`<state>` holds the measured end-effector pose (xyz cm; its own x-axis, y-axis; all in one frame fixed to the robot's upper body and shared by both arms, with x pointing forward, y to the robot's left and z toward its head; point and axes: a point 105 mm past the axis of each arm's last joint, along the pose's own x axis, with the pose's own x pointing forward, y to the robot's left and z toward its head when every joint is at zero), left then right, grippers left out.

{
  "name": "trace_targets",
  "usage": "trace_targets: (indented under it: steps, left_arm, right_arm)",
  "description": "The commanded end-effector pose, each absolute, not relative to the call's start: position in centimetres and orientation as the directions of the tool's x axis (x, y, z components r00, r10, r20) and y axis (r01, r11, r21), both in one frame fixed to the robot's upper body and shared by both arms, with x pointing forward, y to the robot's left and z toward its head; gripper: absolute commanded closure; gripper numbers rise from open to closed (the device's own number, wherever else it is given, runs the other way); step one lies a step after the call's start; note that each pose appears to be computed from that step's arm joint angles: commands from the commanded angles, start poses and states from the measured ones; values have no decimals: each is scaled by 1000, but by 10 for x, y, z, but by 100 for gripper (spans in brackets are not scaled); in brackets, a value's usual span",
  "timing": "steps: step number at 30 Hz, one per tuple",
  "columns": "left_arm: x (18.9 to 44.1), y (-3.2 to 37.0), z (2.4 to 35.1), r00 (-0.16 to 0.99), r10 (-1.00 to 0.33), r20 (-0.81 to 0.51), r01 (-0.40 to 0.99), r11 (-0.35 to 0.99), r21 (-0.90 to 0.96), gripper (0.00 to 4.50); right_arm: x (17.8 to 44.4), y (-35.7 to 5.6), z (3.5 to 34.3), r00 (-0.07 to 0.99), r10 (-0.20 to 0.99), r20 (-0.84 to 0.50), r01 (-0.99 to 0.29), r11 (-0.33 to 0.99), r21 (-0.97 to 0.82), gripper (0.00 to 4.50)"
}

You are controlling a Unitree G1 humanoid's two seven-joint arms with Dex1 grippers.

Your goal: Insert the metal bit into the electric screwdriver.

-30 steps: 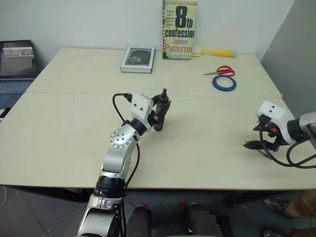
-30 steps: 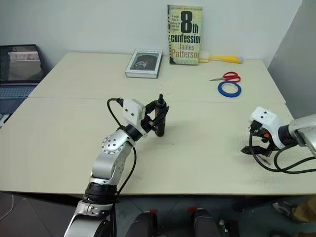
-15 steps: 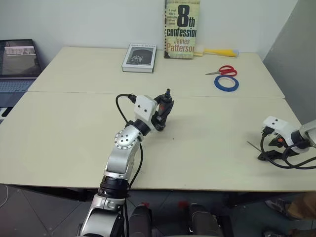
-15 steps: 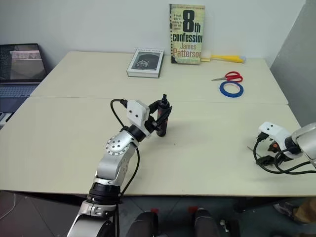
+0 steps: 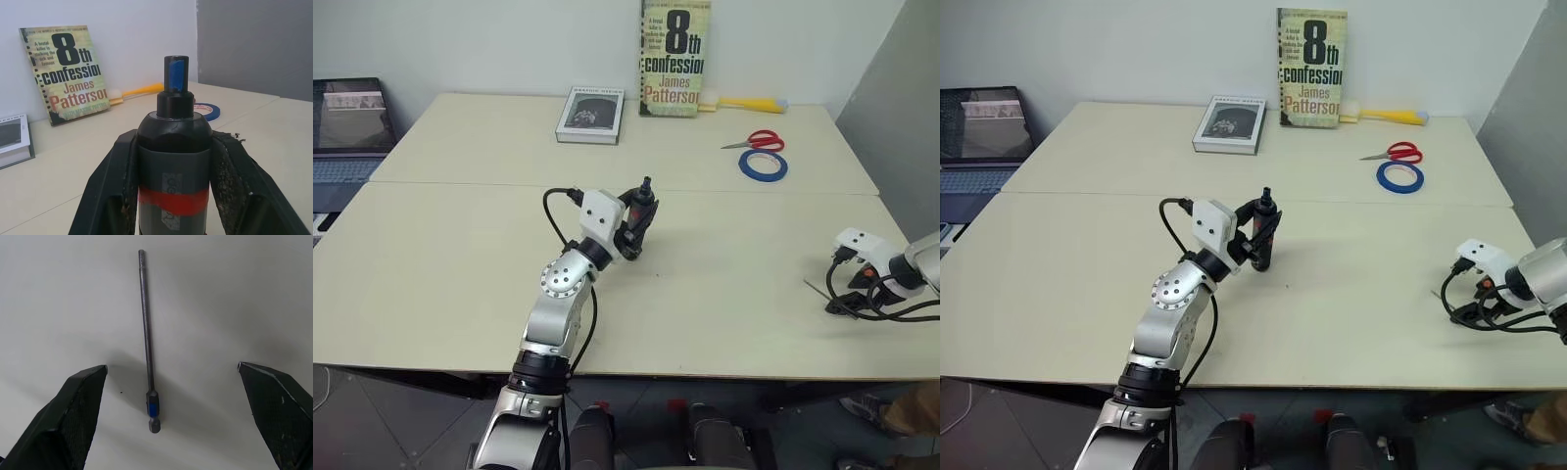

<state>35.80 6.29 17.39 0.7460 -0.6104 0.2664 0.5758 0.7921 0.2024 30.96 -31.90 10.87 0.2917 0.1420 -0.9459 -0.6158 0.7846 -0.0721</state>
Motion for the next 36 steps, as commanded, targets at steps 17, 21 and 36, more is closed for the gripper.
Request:
trace_targets:
  steps: [17,21,36]
  left_arm:
    - [356,56,172,733,-630,255,596,777,203,285]
    - [356,56,172,736,-627,256,593,779,203,285]
    - [357,58,173,737,-625,258,588,781,211,285]
  right_arm:
    - [303,-315,101,227,152,-962,-663,747,-39,234]
    - [298,-307,98,209,170,-963,-677,736,-17,329]
    - [307,-294,113,283,251,-926,-667,745,-2,450]
